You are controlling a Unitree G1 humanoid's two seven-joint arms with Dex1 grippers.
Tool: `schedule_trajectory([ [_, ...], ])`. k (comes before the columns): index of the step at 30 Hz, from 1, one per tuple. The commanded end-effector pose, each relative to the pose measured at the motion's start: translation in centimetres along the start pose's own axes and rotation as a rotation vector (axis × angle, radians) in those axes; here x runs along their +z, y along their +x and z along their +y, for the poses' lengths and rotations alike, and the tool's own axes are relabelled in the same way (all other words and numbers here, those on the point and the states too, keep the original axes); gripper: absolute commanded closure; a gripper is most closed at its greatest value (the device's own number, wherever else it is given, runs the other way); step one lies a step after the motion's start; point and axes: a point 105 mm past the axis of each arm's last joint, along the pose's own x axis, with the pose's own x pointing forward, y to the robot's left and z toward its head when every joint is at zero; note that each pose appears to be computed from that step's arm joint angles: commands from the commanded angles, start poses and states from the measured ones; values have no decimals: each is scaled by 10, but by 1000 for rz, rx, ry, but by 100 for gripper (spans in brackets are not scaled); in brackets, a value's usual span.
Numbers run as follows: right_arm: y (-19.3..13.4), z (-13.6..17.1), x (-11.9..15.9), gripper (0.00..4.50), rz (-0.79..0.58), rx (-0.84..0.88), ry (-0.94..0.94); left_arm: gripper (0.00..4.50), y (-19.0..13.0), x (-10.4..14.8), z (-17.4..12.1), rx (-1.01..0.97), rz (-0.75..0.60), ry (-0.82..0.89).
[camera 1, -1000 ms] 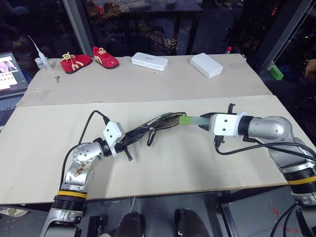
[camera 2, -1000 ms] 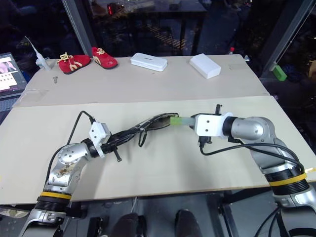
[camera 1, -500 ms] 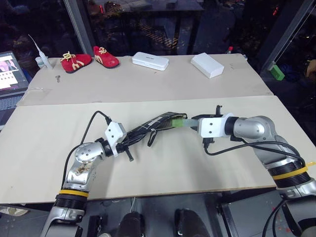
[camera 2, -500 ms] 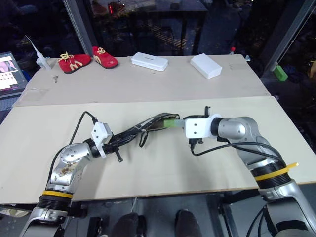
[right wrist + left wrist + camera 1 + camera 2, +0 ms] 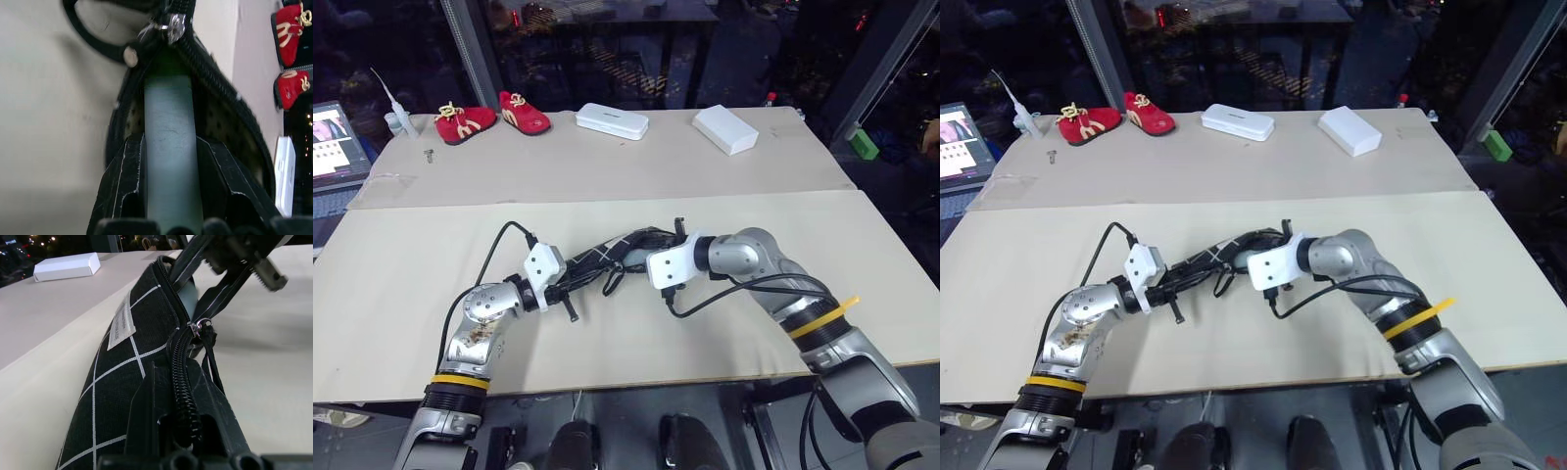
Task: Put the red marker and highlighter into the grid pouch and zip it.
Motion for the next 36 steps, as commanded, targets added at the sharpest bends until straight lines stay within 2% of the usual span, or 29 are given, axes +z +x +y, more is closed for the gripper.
schedule_trajectory([
  [1,-1,-19,4,229,-21,-76,0,450,6,18,2,-10,-53,58],
  [4,-17,-27,-15,125,26,-127,24,450,6,17,1,-10,-50,55],
  [9,-57,-37,-25,125,-26,-191,242,450,7,17,0,-8,-52,52],
  [11,-83,-40,-26,125,-93,-198,447,450,6,16,-1,-7,-52,51],
  [14,-130,-32,-10,125,-315,-91,911,450,6,15,-2,-5,-53,47],
  [16,-143,-19,0,125,-382,-8,1045,450,7,15,-3,-4,-54,46],
  [18,-136,1,-1,125,-330,30,1112,450,7,16,-3,-2,-57,46],
  [21,-106,36,-2,125,-237,72,1222,450,6,16,-2,3,-59,44],
  [25,-70,60,11,125,-185,133,1275,450,7,16,-4,5,-60,40],
  [28,-45,57,12,125,-163,107,1334,450,8,17,-5,0,-65,37],
  [31,-19,37,14,125,-188,52,1362,450,9,18,-4,-3,-67,36],
  [36,-3,22,23,125,-223,41,1350,450,11,17,-3,-9,-65,37],
])
